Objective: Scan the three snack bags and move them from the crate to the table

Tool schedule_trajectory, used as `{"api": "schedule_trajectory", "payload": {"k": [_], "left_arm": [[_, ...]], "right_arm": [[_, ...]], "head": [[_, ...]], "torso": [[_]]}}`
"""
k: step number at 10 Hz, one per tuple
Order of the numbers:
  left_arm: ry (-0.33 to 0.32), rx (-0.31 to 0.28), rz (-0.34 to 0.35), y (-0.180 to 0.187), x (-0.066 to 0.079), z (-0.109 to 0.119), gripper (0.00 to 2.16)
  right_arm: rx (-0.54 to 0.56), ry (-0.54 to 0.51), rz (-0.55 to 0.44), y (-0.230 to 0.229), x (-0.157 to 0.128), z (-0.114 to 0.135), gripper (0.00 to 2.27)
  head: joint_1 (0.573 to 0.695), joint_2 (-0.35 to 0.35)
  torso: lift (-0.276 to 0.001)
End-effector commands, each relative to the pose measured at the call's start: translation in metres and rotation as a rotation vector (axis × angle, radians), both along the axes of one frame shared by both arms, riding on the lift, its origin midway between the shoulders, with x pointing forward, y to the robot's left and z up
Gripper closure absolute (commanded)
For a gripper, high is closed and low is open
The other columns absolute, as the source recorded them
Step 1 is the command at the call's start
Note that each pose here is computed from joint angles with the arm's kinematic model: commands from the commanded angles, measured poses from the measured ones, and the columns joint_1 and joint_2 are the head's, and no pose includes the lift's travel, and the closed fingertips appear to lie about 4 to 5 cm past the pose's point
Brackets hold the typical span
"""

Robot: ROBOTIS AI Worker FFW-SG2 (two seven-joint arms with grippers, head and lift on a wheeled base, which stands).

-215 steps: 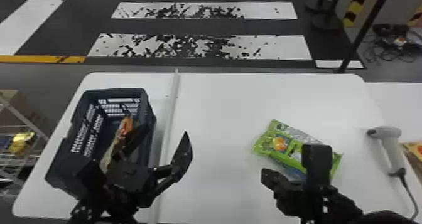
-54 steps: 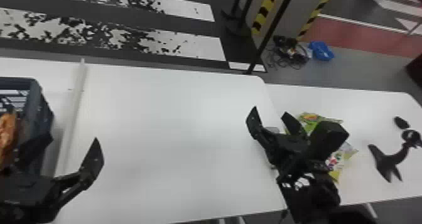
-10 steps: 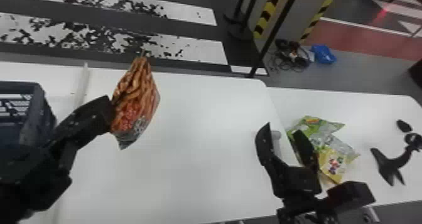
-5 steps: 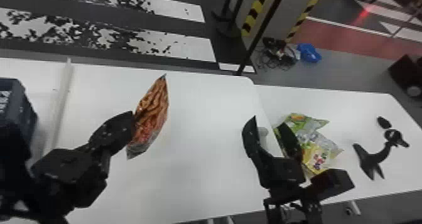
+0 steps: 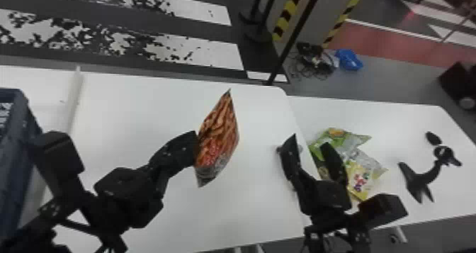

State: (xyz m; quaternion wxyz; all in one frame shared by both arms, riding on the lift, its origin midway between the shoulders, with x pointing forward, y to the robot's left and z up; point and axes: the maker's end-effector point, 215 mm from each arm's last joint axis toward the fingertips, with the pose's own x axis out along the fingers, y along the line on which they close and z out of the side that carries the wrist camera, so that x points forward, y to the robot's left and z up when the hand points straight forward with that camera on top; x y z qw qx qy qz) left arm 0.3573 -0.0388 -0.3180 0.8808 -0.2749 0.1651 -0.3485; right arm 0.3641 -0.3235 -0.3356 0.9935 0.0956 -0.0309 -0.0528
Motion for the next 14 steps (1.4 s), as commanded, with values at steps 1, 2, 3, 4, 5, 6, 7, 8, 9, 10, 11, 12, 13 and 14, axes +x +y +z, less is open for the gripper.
{"api": "schedule_trajectory", "payload": {"k": [1, 2, 3, 4, 5, 6, 7, 8, 9, 10, 11, 12, 13, 14], "left_arm": [[0.093, -0.094, -0.019, 0.001, 0.007, -0.031, 2.13], [0.164, -0.122, -0.036, 0.004, 0.011, -0.067, 2.13], [0.220, -0.129, -0.047, 0.004, 0.012, -0.097, 2.13], [0.265, -0.142, -0.045, 0.010, 0.015, -0.121, 2.13], [0.295, -0.149, -0.034, 0.018, 0.020, -0.138, 2.13], [0.309, -0.149, -0.018, 0.026, 0.028, -0.147, 2.13], [0.322, -0.141, 0.003, 0.037, 0.035, -0.156, 2.13], [0.329, -0.105, 0.031, 0.044, 0.043, -0.164, 1.96], [0.308, -0.011, 0.041, 0.049, 0.053, -0.172, 0.81], [0.275, 0.157, 0.054, 0.055, 0.063, -0.187, 0.00], [0.246, 0.237, 0.050, 0.056, 0.067, -0.190, 0.00], [0.217, 0.335, 0.059, 0.057, 0.070, -0.194, 0.03], [0.193, 0.392, 0.083, 0.058, 0.070, -0.191, 0.03], [0.142, 0.378, 0.137, 0.066, 0.075, -0.172, 0.03]], "right_arm": [[-0.005, 0.004, -0.001, -0.002, -0.002, 0.000, 0.09], [-0.006, 0.009, -0.003, -0.003, -0.003, -0.002, 0.09], [-0.009, 0.011, -0.003, -0.003, -0.003, -0.002, 0.09], [-0.010, 0.010, -0.004, -0.004, -0.003, -0.001, 0.09], [-0.012, 0.015, -0.003, -0.005, -0.003, -0.002, 0.09], [-0.016, 0.018, -0.001, -0.004, -0.002, -0.002, 0.09], [-0.019, 0.021, 0.002, -0.003, 0.001, -0.003, 0.09], [-0.019, 0.036, 0.007, -0.001, 0.005, -0.007, 0.09], [-0.022, 0.053, 0.015, 0.002, 0.009, -0.012, 0.09], [-0.024, 0.058, 0.018, 0.004, 0.011, -0.014, 0.09], [-0.032, 0.062, 0.022, 0.005, 0.012, -0.015, 0.09], [-0.035, 0.063, 0.023, 0.005, 0.013, -0.016, 0.09], [-0.037, 0.065, 0.025, 0.006, 0.014, -0.017, 0.09], [-0.035, 0.070, 0.030, 0.008, 0.014, -0.019, 0.09]], "head": [[0.695, -0.350], [0.695, -0.350], [0.695, -0.350], [0.695, -0.350], [0.695, -0.350], [0.695, -0.350], [0.695, -0.350], [0.695, -0.350], [0.695, -0.350], [0.695, -0.350], [0.695, -0.350], [0.695, -0.350], [0.695, -0.350], [0.695, -0.350]], "torso": [[-0.062], [-0.062], [-0.062], [-0.062], [-0.062], [-0.062], [-0.062], [-0.062], [-0.062], [-0.062], [-0.062], [-0.062], [-0.062], [-0.062]]}}
